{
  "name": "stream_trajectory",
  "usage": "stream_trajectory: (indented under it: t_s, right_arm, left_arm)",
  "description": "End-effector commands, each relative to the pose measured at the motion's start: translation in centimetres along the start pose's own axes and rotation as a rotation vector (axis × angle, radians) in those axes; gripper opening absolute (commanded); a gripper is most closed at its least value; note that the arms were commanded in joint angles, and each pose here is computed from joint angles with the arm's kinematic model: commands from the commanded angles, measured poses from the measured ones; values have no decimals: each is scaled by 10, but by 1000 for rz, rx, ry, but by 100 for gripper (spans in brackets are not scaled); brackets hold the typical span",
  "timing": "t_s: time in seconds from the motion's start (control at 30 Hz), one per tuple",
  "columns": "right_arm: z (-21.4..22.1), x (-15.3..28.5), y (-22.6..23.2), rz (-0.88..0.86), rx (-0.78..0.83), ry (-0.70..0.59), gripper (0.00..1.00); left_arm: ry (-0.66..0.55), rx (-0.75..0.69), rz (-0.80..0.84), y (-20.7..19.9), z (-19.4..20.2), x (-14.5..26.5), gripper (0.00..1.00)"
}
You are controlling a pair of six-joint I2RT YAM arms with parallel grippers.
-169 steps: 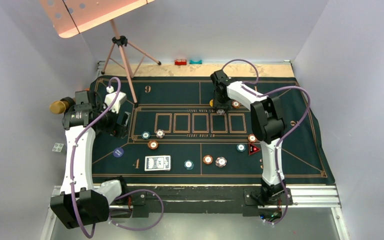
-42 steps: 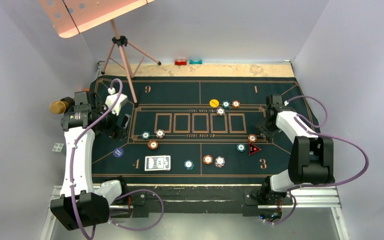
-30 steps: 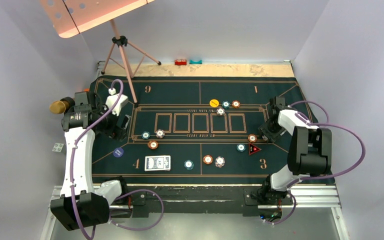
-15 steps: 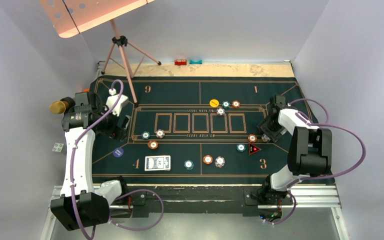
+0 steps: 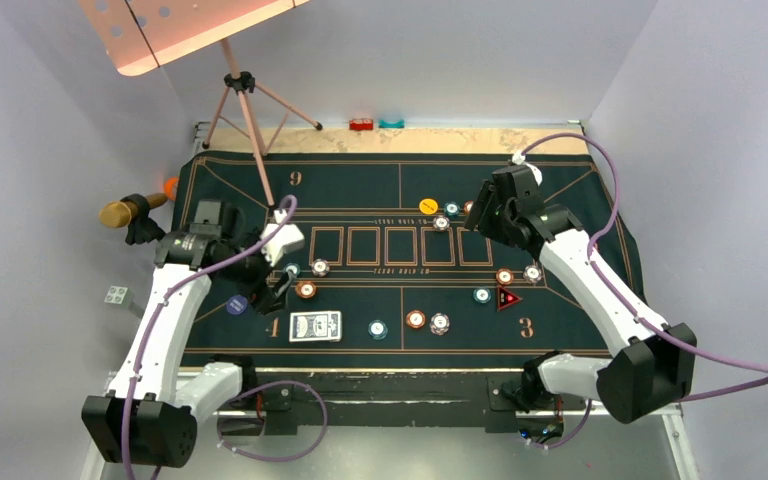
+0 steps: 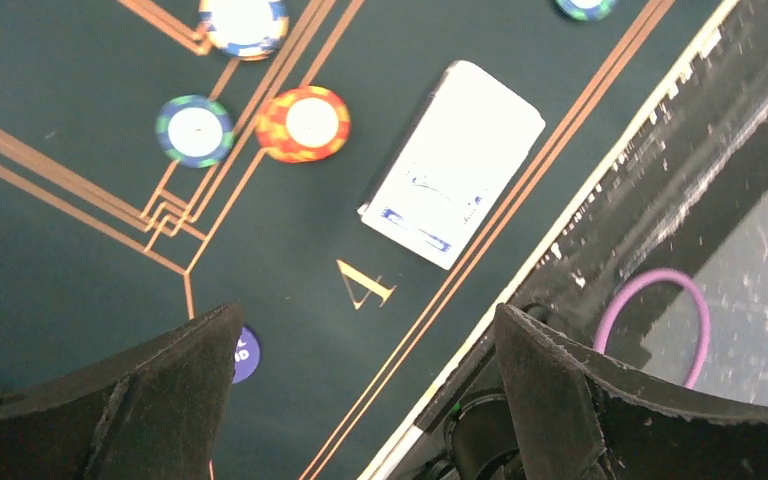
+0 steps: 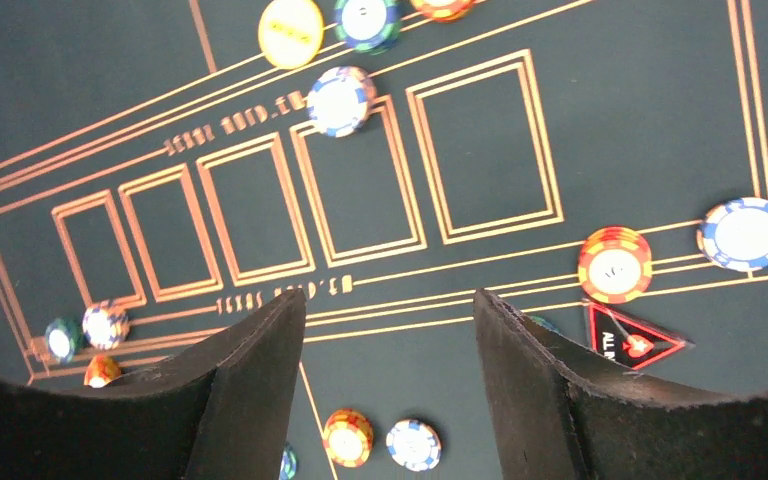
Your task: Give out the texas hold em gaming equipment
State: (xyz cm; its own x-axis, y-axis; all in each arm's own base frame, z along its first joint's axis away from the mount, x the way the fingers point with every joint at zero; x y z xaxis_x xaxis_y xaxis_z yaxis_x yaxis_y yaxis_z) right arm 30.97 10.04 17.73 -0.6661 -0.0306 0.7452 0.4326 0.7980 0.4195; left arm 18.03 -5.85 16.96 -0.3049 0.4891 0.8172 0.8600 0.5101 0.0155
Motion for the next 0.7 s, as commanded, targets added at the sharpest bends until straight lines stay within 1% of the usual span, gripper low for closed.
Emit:
stream_trajectory:
  t_s: [0.0,0.1,0.17,0.27,0.43,0.53,0.67]
  right_arm:
    - [5,18,17,-102,102,13,66]
    - [18,25,31,-235,156,53,65]
    - [17,30,33,-278,165,31,65]
    - [20,32,35,-307,184,41,65]
    - [16,33,37,-295,204,42,65]
    - [14,34,41,-299,211,45,66]
    - [14,35,44,-309,212,55,66]
  left_arm:
    - [33,-175,119,-24,4,-16,100]
    - [91,-275,162,-33,10,-34,100]
    - [118,-346,171,-35,12,-46,100]
    - [156,-421,204,-38,15,-61,100]
    - [191,-506,231,-41,16,-84,100]
    - [201,-566,205,-42,20,-101,100]
    - [216,-610,185,-43,25,-116,99]
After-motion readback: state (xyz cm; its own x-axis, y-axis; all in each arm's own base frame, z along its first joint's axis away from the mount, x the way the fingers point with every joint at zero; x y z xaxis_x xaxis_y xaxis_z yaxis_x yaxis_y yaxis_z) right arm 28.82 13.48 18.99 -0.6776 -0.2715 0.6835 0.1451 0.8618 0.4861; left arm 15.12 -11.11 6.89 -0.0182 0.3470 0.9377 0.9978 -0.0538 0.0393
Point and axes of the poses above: each gripper's point midway between its finger pads, its own x axis back along the fingers, its own y axis along the line the jaws close on, z = x × y, the point moved 1 cm from there along x, back along the fingers, and after that the axes turned 11 degrees about -x, right-handed, at the moved point
